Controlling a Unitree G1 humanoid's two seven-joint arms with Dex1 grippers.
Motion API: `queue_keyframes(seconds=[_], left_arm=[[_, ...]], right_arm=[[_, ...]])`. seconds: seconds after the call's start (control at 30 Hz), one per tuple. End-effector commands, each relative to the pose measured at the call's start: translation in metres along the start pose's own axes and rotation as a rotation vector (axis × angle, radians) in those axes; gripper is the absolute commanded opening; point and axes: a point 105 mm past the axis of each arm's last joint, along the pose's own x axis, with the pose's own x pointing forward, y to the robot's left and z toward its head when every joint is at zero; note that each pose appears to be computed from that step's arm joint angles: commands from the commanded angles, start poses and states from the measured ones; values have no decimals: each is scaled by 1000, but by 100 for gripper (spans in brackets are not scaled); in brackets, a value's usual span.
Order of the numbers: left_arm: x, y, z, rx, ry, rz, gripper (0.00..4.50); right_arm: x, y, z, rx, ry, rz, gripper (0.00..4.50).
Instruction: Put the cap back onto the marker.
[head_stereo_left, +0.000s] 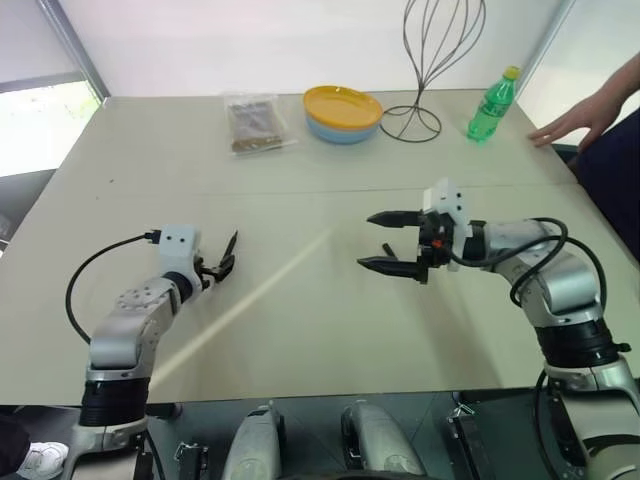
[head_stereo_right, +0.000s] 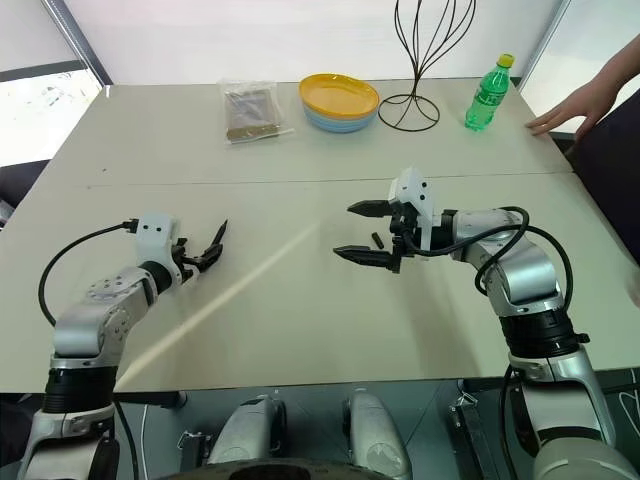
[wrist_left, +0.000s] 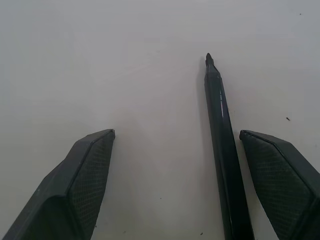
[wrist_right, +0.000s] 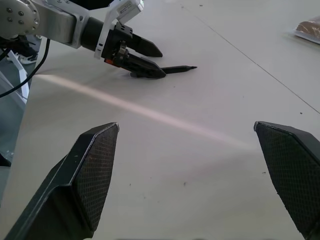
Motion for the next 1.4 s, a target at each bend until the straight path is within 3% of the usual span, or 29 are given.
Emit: queue_keyframes(seconds=[0.03, 0.3, 0.4, 0.6, 0.63, 0.77, 0.93, 1.03, 1.23, 1.4], left_arm=[[8, -7, 1, 4, 8, -17, 416], [25, -20, -2, 13, 30, -54, 416], [25, -22, -3, 32, 35, -64, 331], [21, -20, -7, 42, 43, -65, 32], [21, -20, -8, 43, 45, -65, 12], [19, -16, -9, 61, 47, -57, 12], [2, -5, 28, 311, -122, -190, 12], [-17, 8, 57, 340, -184, -330, 12], [-41, 22, 93, 475, -151, -535, 12], [-52, 17, 111, 547, -94, -679, 12]], right_arm=[[0, 2, 14, -55, -43, -4, 450], [0, 1, 14, -53, -49, -20, 450], [-1, 0, 14, -53, -47, -33, 450], [-5, -1, 13, -50, -41, -51, 450], [-5, -2, 12, -49, -38, -57, 450], [-6, -12, 3, -55, 23, -132, 450], [-11, -41, -14, -50, 99, -403, 450], [-11, -49, -25, -23, 141, -525, 450], [-4, -34, -37, 28, 180, -567, 450], [-5, -32, -47, 90, 246, -677, 450]])
